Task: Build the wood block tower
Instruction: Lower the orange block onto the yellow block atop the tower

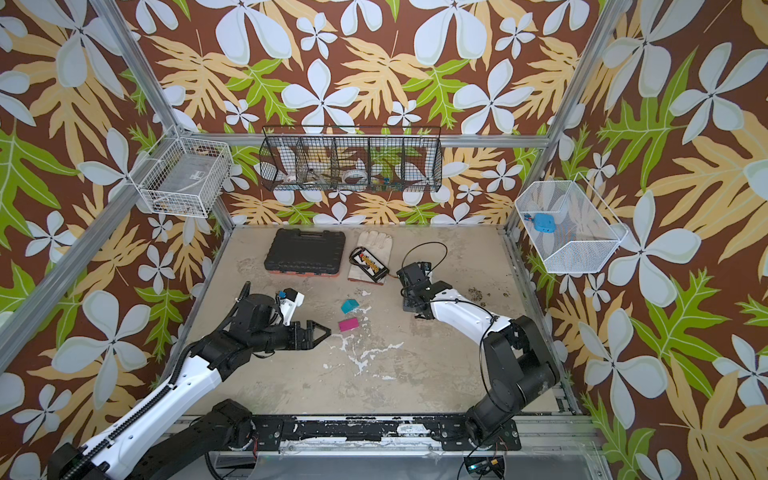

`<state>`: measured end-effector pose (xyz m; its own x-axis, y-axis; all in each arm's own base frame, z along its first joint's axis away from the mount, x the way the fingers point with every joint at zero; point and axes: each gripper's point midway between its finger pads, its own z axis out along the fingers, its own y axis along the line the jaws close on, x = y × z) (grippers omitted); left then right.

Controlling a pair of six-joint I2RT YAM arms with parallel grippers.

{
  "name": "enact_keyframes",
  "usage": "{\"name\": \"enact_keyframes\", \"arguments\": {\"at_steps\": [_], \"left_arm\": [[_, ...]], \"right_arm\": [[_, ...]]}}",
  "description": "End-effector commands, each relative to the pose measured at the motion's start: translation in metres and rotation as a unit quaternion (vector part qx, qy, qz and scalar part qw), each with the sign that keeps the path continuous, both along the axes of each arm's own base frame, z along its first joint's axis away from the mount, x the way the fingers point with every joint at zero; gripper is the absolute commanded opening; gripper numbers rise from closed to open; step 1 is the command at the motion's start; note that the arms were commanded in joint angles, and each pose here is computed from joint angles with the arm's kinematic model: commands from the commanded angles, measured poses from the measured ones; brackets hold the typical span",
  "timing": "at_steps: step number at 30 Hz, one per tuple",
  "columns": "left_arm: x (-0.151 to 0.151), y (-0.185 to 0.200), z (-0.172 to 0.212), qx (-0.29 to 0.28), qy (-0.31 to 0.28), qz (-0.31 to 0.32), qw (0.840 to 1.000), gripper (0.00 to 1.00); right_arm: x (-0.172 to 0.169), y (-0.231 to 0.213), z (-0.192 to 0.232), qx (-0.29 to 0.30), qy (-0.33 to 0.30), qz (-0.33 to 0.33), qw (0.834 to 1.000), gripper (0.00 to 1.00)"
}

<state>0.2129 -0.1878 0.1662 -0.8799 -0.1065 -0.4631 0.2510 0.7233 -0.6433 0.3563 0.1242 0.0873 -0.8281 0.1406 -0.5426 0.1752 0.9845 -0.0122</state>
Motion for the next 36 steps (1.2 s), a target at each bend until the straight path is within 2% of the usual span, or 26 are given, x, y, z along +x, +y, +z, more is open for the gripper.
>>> {"name": "enact_keyframes", "arguments": {"at_steps": [1, 14, 22, 36], "left_arm": [[0.0005, -0.0011, 0.0019, -0.003, -0.005, -0.001, 1.0, 1.0], [0.0004, -0.0011, 0.0018, -0.004, -0.004, -0.001, 1.0, 1.0], [0.0006, -0.0011, 0.0017, -0.003, -0.004, -0.001, 1.0, 1.0], [0.0005, -0.0011, 0.0013, -0.003, -0.004, -0.001, 1.0, 1.0]], "right_arm": [[0.001, -0.0018, 0.0004, -0.008, -0.002, -0.002, 1.0, 0.72], [0.0008, -0.0047, 0.0038, -0.01, -0.008, -0.008, 1.0, 0.68], [0.003, -0.0034, 0.0029, -0.007, -0.007, -0.011, 1.0, 0.61], [0.0051, -0.0047, 0.0036, -0.004, -0.008, -0.019, 1.0, 0.62]]}}
